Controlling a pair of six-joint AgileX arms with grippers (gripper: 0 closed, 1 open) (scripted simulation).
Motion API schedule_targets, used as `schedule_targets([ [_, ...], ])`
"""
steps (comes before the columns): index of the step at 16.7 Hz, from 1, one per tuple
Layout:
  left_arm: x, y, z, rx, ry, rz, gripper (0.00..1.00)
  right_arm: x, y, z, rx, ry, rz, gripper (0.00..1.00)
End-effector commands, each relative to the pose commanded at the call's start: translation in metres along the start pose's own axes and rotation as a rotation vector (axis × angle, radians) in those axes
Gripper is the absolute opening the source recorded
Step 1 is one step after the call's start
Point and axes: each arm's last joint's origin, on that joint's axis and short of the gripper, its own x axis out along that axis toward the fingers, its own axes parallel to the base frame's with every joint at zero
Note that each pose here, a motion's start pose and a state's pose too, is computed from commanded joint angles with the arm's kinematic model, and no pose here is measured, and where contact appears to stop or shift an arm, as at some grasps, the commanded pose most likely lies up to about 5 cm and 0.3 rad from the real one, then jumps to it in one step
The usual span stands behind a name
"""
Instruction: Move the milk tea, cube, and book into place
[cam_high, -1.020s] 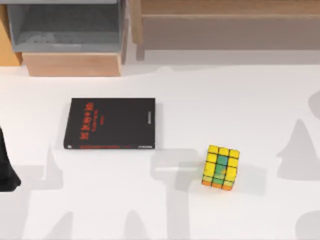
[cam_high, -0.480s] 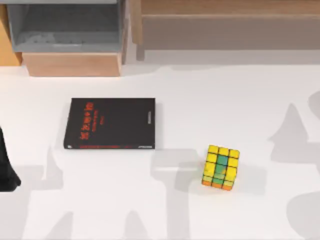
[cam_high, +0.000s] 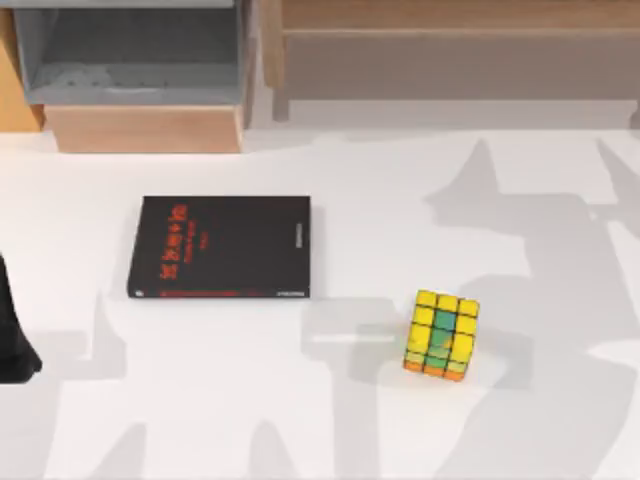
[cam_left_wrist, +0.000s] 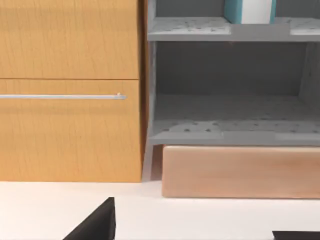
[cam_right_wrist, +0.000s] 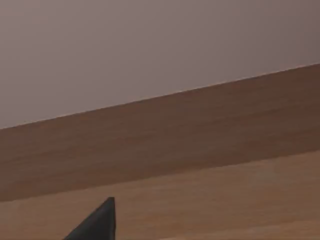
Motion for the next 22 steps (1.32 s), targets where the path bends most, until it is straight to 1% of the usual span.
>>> schedule_targets([
  [3,0.0,0.0,0.0,0.0,0.0,0.0,1.0,0.029,0.041,0.007,0.128,0.144,0.036,1.0],
  [6,0.0,0.0,0.0,0.0,0.0,0.0,1.0,0.048,0.097,-0.001,0.251,0.347,0.046,1.0],
  [8,0.0,0.0,0.0,0.0,0.0,0.0,1.0,0.054,0.139,-0.014,0.314,0.513,0.028,1.0],
  [11,0.0,0.0,0.0,0.0,0.0,0.0,1.0,0.047,0.201,-0.044,0.36,0.782,-0.048,1.0],
  [14,0.0,0.0,0.0,0.0,0.0,0.0,1.0,0.024,0.256,-0.075,0.328,1.029,-0.162,1.0],
  [17,0.0,0.0,0.0,0.0,0.0,0.0,1.0,-0.008,0.299,-0.1,0.236,1.215,-0.285,1.0],
  [20,0.0,0.0,0.0,0.0,0.0,0.0,1.0,-0.035,0.326,-0.118,0.135,1.323,-0.387,1.0],
  [22,0.0,0.0,0.0,0.0,0.0,0.0,1.0,-0.046,0.335,-0.125,0.089,1.361,-0.431,1.0],
])
